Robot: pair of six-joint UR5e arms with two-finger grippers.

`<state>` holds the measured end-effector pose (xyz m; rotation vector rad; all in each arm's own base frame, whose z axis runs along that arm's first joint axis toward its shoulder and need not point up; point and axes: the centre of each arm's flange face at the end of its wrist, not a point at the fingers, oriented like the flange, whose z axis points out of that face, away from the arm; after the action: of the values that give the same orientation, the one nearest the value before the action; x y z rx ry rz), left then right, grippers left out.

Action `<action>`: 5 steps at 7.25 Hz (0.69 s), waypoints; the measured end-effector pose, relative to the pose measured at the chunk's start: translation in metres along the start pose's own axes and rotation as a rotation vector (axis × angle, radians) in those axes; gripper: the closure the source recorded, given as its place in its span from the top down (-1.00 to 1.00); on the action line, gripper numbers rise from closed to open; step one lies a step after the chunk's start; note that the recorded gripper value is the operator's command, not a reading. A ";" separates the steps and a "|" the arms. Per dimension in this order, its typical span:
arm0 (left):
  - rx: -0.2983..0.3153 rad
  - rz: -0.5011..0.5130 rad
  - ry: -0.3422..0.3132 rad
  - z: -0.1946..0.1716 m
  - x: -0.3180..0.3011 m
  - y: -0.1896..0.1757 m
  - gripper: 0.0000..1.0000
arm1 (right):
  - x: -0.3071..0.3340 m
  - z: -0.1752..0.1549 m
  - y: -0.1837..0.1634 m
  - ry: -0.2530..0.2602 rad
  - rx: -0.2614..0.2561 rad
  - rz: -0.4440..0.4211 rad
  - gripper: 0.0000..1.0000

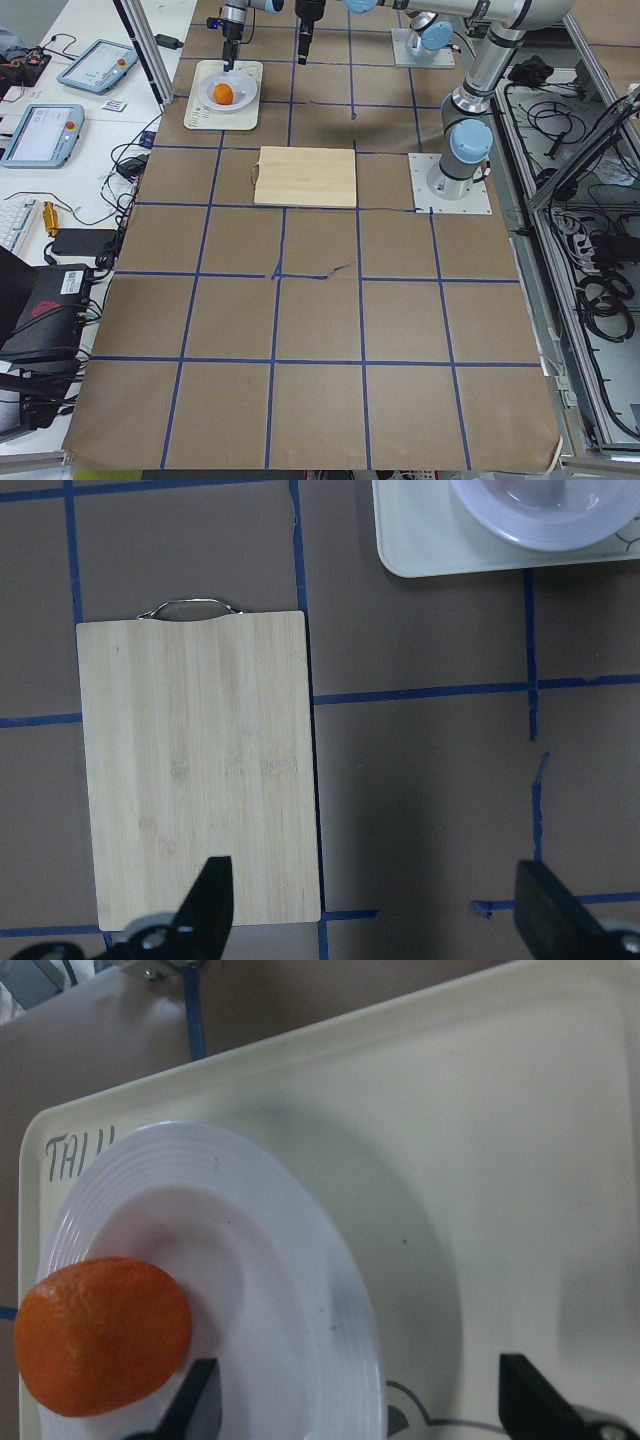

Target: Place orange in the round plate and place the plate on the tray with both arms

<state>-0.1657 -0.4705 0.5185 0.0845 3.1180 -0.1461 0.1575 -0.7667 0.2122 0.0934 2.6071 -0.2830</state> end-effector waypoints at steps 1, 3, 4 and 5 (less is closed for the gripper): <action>0.000 0.000 0.000 0.000 0.000 0.000 1.00 | -0.014 -0.038 0.002 0.066 -0.020 0.015 1.00; 0.000 0.000 0.000 0.000 0.000 0.000 1.00 | -0.046 -0.131 0.028 0.260 -0.097 0.046 1.00; 0.000 -0.001 0.000 0.000 0.000 0.000 1.00 | -0.060 -0.172 0.051 0.328 -0.153 0.061 1.00; 0.000 -0.001 0.000 0.000 0.000 0.000 1.00 | -0.072 -0.206 0.072 0.378 -0.197 0.073 1.00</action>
<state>-0.1653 -0.4707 0.5185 0.0832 3.1178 -0.1460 0.1286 -0.6522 0.4089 0.1884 2.9820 0.0225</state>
